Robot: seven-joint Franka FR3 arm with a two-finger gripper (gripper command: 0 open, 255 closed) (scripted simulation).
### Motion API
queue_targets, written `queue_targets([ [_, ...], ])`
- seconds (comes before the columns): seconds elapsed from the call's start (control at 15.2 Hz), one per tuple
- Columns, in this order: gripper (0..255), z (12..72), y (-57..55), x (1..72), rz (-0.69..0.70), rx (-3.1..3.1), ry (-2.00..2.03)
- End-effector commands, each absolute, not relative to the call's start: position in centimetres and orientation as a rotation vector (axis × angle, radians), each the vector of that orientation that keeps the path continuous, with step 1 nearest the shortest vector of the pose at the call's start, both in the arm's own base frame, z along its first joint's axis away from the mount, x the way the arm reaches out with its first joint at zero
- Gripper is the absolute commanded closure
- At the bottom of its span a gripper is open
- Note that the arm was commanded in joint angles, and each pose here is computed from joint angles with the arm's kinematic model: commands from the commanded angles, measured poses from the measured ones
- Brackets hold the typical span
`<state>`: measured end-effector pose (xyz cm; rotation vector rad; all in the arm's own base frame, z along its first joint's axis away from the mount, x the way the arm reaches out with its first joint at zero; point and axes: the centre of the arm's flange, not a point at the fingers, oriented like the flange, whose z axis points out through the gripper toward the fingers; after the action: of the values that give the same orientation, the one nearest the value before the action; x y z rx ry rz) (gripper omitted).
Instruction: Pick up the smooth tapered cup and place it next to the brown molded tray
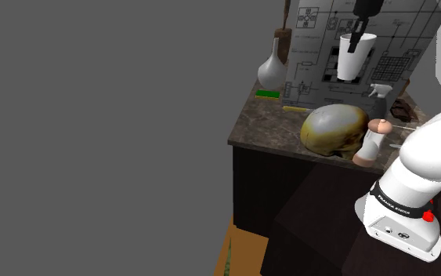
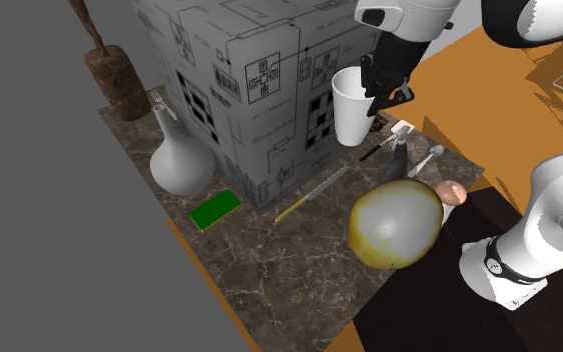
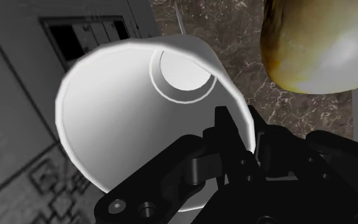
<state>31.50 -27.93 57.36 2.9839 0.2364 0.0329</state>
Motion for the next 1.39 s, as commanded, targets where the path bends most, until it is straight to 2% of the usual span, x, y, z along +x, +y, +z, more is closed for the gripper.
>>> queue_targets([
  [0.0,255,57.4,-28.7,29.0,0.033,2.984,0.238],
  [1.12,255,57.5,-36.7,7.9,0.033,2.984,0.238],
  [1.32,255,55.9,-36.7,7.9,0.033,2.984,0.238],
])
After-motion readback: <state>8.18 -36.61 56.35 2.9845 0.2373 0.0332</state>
